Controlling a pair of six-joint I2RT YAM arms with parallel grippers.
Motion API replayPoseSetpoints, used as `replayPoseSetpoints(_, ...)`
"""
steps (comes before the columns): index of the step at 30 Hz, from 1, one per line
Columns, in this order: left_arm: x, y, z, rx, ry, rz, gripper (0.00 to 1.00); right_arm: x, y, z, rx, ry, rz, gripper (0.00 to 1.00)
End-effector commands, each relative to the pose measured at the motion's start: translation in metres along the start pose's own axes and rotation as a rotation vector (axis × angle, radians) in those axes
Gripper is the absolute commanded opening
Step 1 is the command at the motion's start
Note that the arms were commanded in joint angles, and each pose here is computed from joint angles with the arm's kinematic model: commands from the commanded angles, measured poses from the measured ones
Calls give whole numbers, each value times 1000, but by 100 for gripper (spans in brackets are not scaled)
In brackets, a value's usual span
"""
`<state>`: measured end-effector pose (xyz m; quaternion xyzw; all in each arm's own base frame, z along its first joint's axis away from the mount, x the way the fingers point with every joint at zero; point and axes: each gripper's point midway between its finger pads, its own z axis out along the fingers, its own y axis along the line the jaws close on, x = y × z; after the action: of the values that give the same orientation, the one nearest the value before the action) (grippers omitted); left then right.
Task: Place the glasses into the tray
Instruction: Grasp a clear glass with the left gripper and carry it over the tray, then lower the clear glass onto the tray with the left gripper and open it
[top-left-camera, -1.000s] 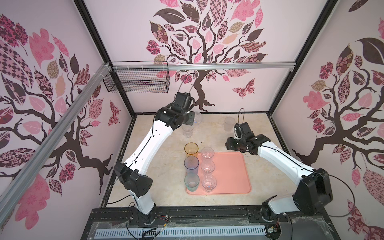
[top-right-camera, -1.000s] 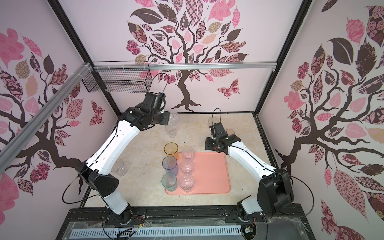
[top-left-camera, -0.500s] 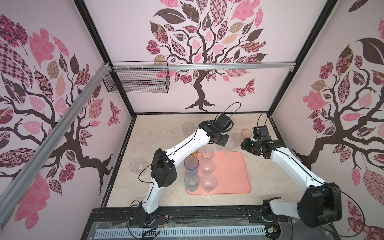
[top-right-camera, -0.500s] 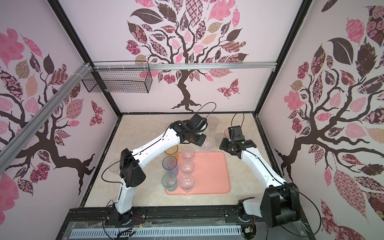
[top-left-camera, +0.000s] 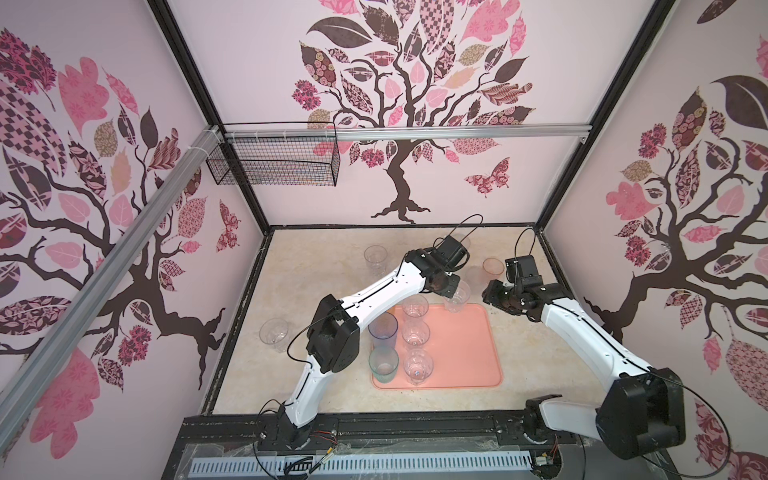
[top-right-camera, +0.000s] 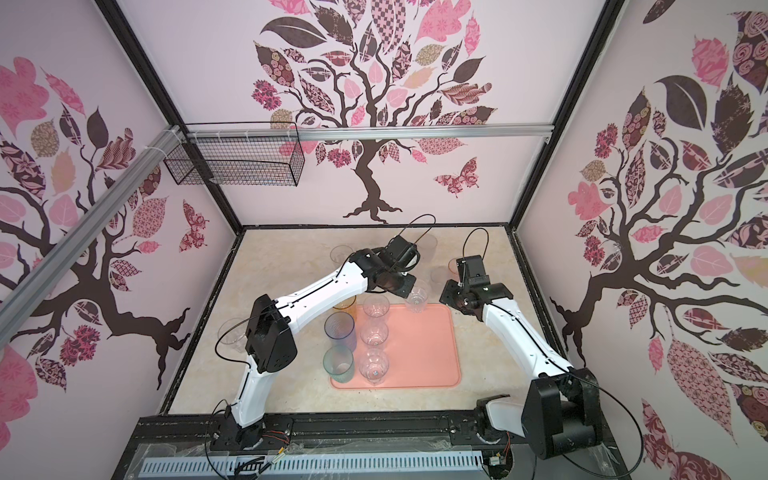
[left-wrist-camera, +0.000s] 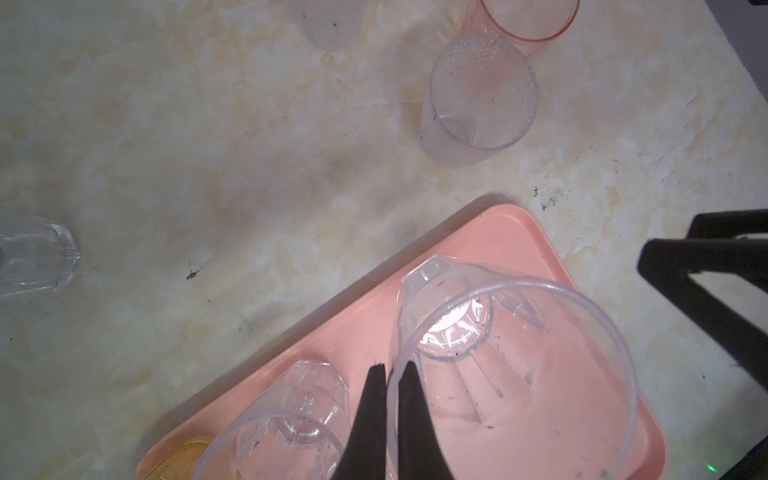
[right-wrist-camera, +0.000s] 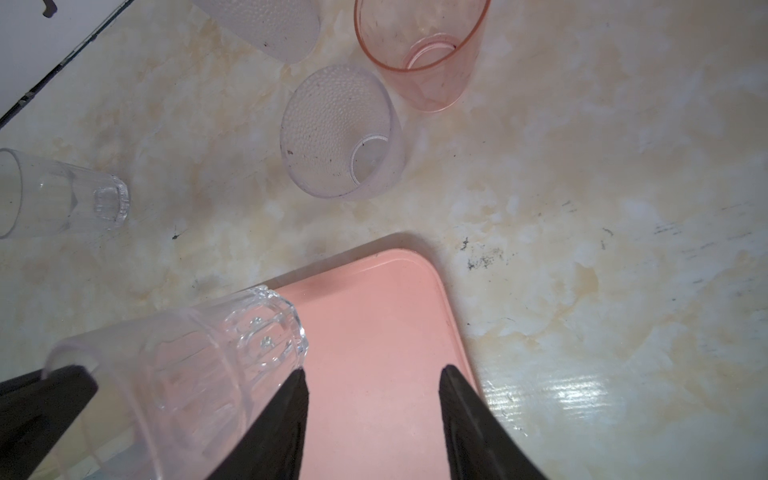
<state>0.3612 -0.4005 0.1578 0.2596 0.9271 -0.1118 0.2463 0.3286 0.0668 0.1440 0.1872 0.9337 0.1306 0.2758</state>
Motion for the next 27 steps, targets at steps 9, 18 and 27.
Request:
replayPoseSetpoints(9,30,9,36,-42,62,-4,0,-3,6,-5,-31,-6,-11,54)
replayPoseSetpoints(18,48,13,53,-57,111,6,0,-3,9,-3,-46,0,-9,53)
replayPoseSetpoints(27,44,15,49,-73,99,10,0,0,8,-2,-47,4,-9,53)
